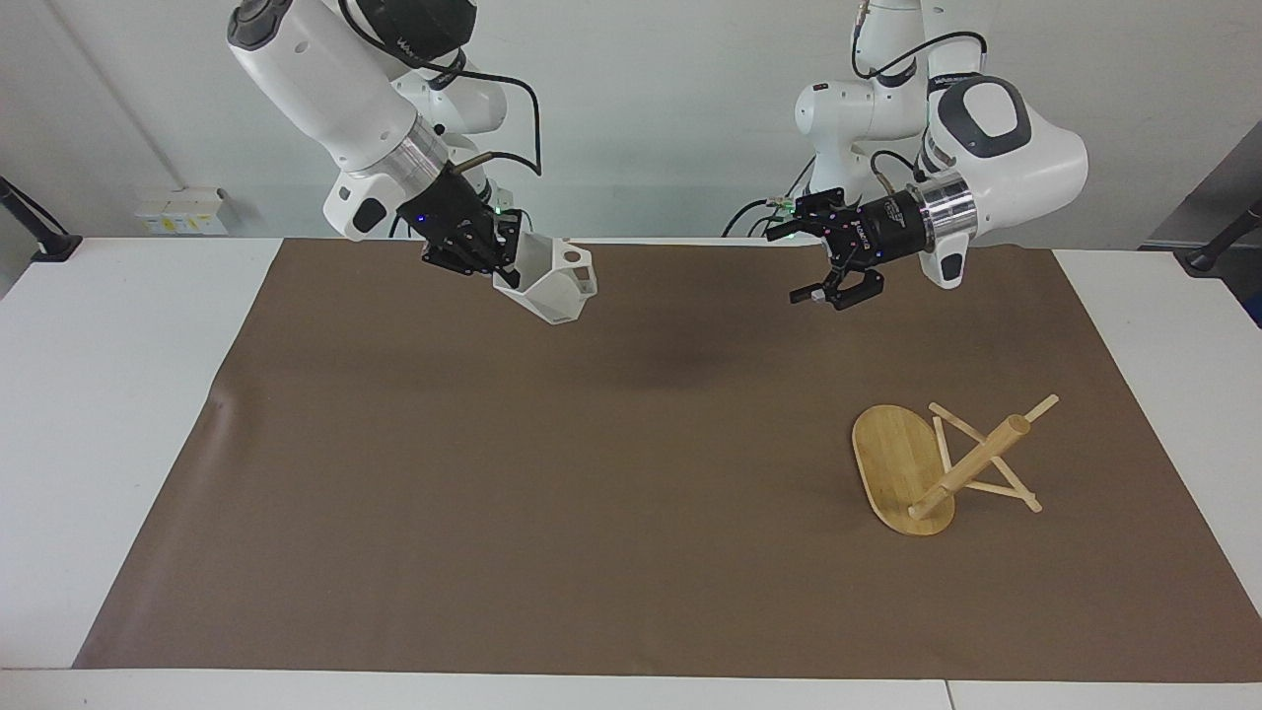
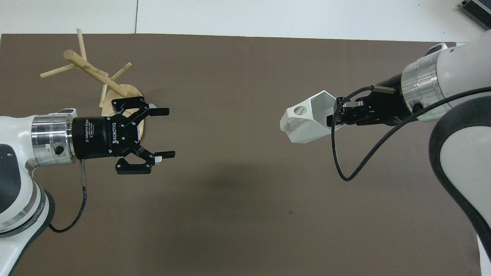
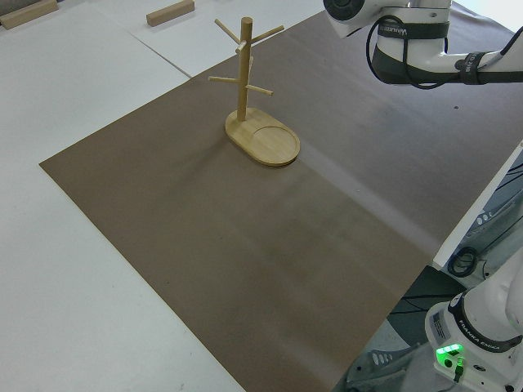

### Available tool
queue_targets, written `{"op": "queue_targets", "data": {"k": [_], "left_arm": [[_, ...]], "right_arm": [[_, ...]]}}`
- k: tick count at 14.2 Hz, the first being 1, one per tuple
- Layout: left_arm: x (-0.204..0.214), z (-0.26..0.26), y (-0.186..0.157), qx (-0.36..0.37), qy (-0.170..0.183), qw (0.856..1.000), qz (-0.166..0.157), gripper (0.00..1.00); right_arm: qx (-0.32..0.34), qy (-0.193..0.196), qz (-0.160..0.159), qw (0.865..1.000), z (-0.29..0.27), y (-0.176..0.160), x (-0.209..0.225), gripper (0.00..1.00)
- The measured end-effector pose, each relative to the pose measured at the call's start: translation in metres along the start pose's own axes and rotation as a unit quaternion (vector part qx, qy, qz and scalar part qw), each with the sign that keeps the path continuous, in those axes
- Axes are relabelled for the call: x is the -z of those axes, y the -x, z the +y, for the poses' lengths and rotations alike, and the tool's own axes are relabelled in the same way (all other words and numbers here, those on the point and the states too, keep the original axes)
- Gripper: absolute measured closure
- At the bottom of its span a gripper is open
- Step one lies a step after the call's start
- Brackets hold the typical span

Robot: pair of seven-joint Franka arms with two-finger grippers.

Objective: Hang cup on rack
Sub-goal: 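Carry the cup toward the open left gripper with the right gripper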

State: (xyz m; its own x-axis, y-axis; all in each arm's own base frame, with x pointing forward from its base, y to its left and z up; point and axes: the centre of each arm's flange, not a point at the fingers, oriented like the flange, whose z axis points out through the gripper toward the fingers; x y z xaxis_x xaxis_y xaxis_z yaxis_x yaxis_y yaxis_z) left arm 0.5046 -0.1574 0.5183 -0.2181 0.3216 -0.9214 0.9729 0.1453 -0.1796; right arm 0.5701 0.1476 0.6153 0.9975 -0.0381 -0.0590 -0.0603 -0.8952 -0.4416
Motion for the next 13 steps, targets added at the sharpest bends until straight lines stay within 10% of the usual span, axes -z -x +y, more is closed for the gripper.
{"op": "queue_targets", "data": {"k": [13], "left_arm": [[-0.045,-0.004,0.001,-0.005,-0.006,0.999,-0.036,0.00]], "right_arm": [[-0.086,-0.090,-0.015,0.992,-0.080,0.021,-0.022,0.96]]}}
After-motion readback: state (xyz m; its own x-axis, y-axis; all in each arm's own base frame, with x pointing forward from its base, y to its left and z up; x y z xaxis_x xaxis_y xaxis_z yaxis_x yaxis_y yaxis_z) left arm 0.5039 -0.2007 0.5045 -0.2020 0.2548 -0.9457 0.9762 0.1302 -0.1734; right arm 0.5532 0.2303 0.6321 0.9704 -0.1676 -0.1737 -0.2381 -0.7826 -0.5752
